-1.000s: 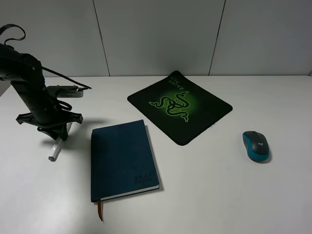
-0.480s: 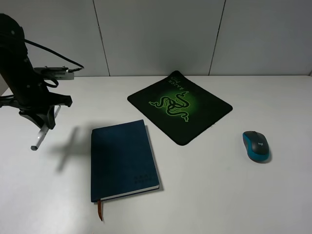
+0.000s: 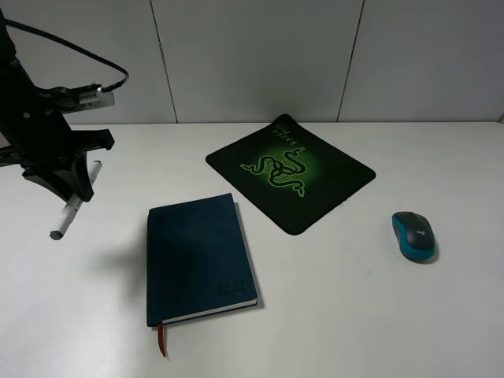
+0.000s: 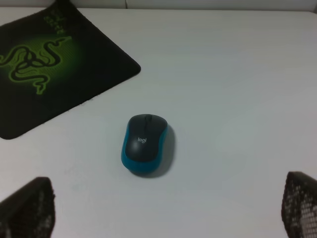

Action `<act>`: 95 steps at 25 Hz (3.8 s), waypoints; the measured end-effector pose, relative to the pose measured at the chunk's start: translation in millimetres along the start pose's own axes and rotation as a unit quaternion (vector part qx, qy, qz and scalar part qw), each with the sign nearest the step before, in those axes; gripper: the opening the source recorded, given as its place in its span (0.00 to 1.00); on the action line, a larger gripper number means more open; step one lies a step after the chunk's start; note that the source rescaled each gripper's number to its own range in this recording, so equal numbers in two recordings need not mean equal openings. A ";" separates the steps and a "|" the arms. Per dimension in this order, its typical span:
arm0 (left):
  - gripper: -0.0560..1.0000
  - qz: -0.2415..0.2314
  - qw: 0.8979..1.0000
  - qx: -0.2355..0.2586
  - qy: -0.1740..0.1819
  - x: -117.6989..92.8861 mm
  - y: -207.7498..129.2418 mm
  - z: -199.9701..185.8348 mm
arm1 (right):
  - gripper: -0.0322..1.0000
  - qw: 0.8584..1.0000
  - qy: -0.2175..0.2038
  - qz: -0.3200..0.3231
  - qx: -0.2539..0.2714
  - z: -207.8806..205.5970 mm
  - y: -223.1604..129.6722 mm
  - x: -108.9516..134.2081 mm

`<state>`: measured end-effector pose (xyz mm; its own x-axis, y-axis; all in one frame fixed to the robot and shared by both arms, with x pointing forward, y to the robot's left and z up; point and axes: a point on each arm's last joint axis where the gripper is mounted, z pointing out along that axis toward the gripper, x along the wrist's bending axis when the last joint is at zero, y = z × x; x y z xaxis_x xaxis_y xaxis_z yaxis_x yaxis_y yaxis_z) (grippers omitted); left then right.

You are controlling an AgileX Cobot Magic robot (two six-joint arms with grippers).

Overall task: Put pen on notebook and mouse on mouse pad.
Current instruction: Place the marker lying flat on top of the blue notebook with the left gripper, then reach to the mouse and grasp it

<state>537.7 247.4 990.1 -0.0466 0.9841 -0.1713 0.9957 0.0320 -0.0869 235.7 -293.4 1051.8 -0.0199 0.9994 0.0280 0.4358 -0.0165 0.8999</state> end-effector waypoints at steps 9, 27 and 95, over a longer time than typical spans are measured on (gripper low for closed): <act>0.05 0.081 0.997 0.011 -0.002 -60.4 -18.6 11.0 | 1.00 1.000 0.000 0.000 0.000 0.0 0.0 0.0; 0.05 0.147 0.987 0.032 0.052 -151.8 -73.1 52.0 | 1.00 1.000 0.000 0.000 0.000 0.0 0.0 0.0; 1.00 0.182 0.976 -0.051 0.108 -149.8 -64.1 7.1 | 1.00 1.000 0.001 0.002 0.000 0.0 0.0 0.2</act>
<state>480.3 96.7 1014.3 0.3193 0.9468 0.0397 0.9463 -0.3208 0.0403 235.7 -293.2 1051.8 -0.0194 0.9993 0.0329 0.4359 -0.0212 0.8998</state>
